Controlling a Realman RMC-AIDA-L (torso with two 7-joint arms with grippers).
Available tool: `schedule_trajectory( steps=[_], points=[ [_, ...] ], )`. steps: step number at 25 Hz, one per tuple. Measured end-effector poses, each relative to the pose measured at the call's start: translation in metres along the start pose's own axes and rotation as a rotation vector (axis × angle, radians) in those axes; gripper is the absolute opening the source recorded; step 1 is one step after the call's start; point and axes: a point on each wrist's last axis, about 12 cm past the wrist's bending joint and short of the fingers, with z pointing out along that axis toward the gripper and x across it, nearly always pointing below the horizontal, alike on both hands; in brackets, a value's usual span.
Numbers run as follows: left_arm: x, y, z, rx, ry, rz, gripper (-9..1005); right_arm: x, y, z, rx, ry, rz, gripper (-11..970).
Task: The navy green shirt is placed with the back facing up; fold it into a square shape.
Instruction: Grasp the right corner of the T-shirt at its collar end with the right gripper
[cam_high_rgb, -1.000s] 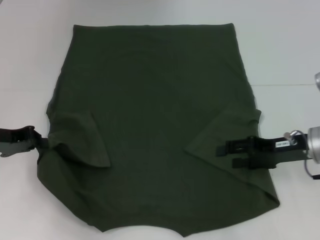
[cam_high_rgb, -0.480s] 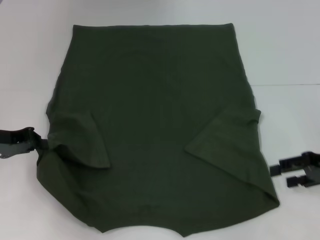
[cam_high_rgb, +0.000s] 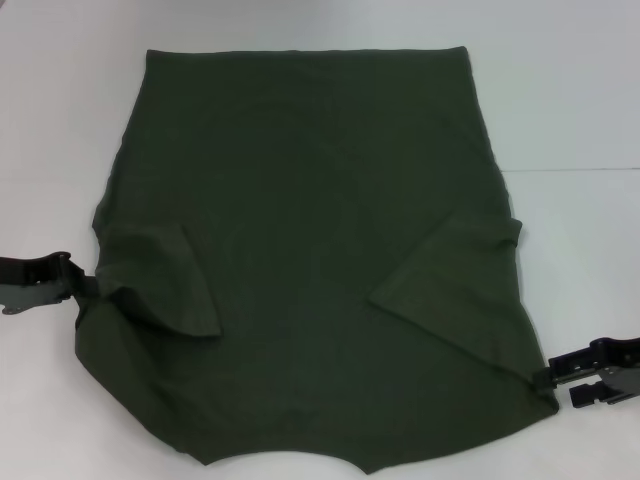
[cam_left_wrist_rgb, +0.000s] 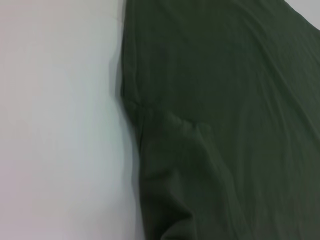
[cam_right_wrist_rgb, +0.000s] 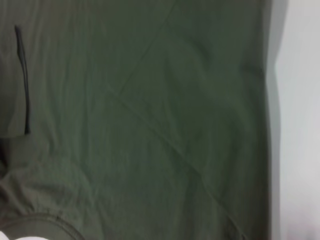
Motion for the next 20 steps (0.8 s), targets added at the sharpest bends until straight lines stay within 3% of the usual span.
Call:
schedule_trajectory(
  steps=[20],
  points=[
    [0.0,0.001,0.0,0.003,-0.009,-0.006,5,-0.001,0.007,0.021,0.024,-0.003,-0.024,777]
  ],
)
